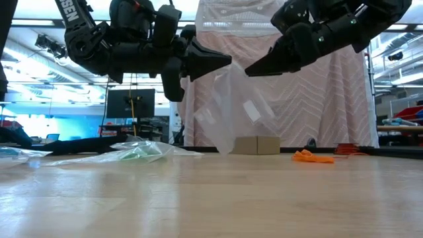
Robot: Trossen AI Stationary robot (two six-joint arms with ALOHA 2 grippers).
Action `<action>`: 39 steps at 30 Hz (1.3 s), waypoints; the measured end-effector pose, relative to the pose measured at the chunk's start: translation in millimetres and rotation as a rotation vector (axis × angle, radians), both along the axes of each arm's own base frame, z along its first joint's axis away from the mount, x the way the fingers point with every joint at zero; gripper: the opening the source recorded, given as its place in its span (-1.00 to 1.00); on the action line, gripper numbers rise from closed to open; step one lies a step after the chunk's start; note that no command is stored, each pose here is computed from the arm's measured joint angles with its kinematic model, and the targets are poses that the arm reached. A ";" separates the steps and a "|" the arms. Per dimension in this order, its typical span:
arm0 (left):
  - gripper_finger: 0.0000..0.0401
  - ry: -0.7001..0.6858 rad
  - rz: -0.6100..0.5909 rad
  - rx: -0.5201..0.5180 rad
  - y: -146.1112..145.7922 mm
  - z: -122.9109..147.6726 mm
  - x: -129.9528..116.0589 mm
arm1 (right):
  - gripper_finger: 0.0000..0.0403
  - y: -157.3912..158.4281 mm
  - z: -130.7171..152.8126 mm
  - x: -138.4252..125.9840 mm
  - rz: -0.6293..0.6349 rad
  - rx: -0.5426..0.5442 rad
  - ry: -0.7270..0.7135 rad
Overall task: Sort rubber bands
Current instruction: Open the transparent zip bag
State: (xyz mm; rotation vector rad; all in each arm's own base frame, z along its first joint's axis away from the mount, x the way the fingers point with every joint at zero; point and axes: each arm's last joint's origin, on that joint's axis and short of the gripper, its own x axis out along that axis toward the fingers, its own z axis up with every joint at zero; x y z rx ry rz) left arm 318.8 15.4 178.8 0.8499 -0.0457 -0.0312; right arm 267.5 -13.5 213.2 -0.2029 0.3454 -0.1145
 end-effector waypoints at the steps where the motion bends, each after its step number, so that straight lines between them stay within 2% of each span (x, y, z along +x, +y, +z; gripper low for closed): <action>1: -0.97 0.000 -0.001 -0.001 -0.1 0.0 0.0 | -0.44 -0.8 -0.4 -0.2 -0.003 0.000 0.004; 13: -0.97 0.001 -0.070 -0.033 -2.6 0.2 -0.1 | -0.44 -6.4 -3.2 -1.6 -0.024 -0.014 0.038; 16: -0.98 0.004 -0.047 -0.087 -1.2 0.3 -0.1 | -0.44 -6.6 -2.3 -1.3 -0.032 -0.018 0.029; 19: -0.98 -0.009 -0.049 -0.171 -1.0 2.0 -0.2 | -0.44 -6.8 3.0 -1.0 -0.048 -0.069 -0.009; 23: -0.99 -0.086 -0.124 -0.284 -2.2 11.1 -1.3 | -0.44 -3.6 25.2 -7.4 -0.006 -0.121 -0.131; 27: -0.99 -0.144 -0.243 -0.365 -2.1 19.5 -3.8 | -0.44 7.9 48.3 -24.2 0.072 -0.079 -0.218; 32: -0.99 -0.180 -0.313 -0.410 0.5 24.9 -6.3 | -0.44 24.6 67.6 -48.6 0.077 -0.022 -0.260; 36: -1.00 -0.196 -0.284 -0.395 0.2 25.3 -6.1 | -0.44 42.6 64.8 -46.6 0.107 0.053 -0.261; 39: -1.00 -0.199 -0.276 -0.396 0.1 24.9 -5.8 | -0.44 57.7 66.8 -38.3 0.103 0.048 -0.251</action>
